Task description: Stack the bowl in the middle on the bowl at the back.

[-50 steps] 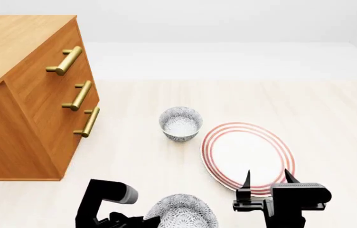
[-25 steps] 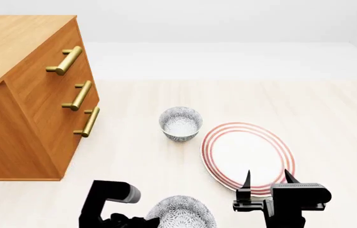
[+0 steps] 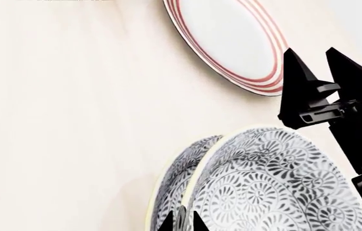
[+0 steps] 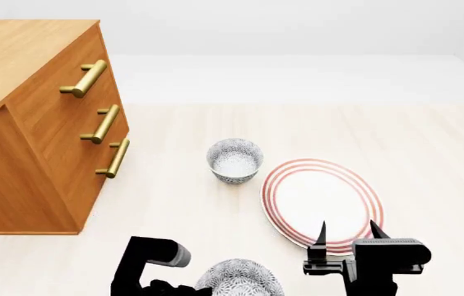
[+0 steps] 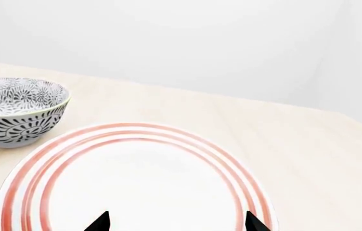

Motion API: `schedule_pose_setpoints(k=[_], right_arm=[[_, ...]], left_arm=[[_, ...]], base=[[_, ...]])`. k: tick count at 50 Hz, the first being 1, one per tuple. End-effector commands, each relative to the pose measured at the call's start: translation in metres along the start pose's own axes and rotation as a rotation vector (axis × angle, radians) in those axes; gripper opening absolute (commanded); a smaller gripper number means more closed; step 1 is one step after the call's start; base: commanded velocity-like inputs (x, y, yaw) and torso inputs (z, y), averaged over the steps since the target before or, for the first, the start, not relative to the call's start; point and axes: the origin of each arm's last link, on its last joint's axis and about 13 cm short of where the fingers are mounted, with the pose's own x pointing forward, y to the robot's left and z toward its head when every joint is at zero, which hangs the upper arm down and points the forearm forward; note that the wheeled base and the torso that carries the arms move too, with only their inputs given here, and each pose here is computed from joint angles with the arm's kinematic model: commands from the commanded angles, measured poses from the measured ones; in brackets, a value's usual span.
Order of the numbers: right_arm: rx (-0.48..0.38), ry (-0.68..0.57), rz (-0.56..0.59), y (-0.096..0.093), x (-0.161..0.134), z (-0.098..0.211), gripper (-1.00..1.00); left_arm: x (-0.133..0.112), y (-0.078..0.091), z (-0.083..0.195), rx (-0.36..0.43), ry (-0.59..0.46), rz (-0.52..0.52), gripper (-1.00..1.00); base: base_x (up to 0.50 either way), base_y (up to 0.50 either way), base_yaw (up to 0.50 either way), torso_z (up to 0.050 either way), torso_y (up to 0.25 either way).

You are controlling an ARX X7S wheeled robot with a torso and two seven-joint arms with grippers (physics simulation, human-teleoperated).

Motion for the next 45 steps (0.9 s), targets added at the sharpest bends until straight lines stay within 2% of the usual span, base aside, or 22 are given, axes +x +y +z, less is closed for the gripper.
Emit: schedule_pose_setpoints(k=[1, 4, 5, 19, 34, 45], right_arm=[[0.000, 0.002, 0.001, 0.000, 0.000, 0.000, 1.00], [0.001, 0.002, 0.000, 0.000, 0.000, 0.000, 1.00], [0.001, 0.002, 0.000, 0.000, 0.000, 0.000, 1.00], [0.002, 0.004, 0.000, 0.000, 0.000, 0.000, 1.00], [0.003, 0.003, -0.001, -0.001, -0.001, 0.000, 1.00], [0.002, 0.003, -0.003, -0.001, -0.001, 0.000, 1.00]], left_arm=[[0.001, -0.004, -0.002, 0.006, 0.012, -0.054, -1.00], [0.001, -0.004, -0.001, 0.008, 0.012, -0.057, -1.00], [0.001, -0.004, -0.001, 0.009, 0.011, -0.058, 1.00], [-0.011, -0.010, 0.002, 0.049, -0.054, -0.112, 1.00], [-0.040, -0.024, 0.009, 0.129, -0.214, -0.217, 1.00], [-0.058, -0.028, 0.017, 0.150, -0.315, -0.265, 1.00]], base=[[0.00, 0.00, 0.00, 0.000, 0.000], [0.00, 0.00, 0.00, 0.000, 0.000], [0.00, 0.00, 0.00, 0.000, 0.000], [0.00, 0.00, 0.00, 0.000, 0.000], [0.00, 0.00, 0.00, 0.000, 0.000], [0.00, 0.00, 0.00, 0.000, 0.000]])
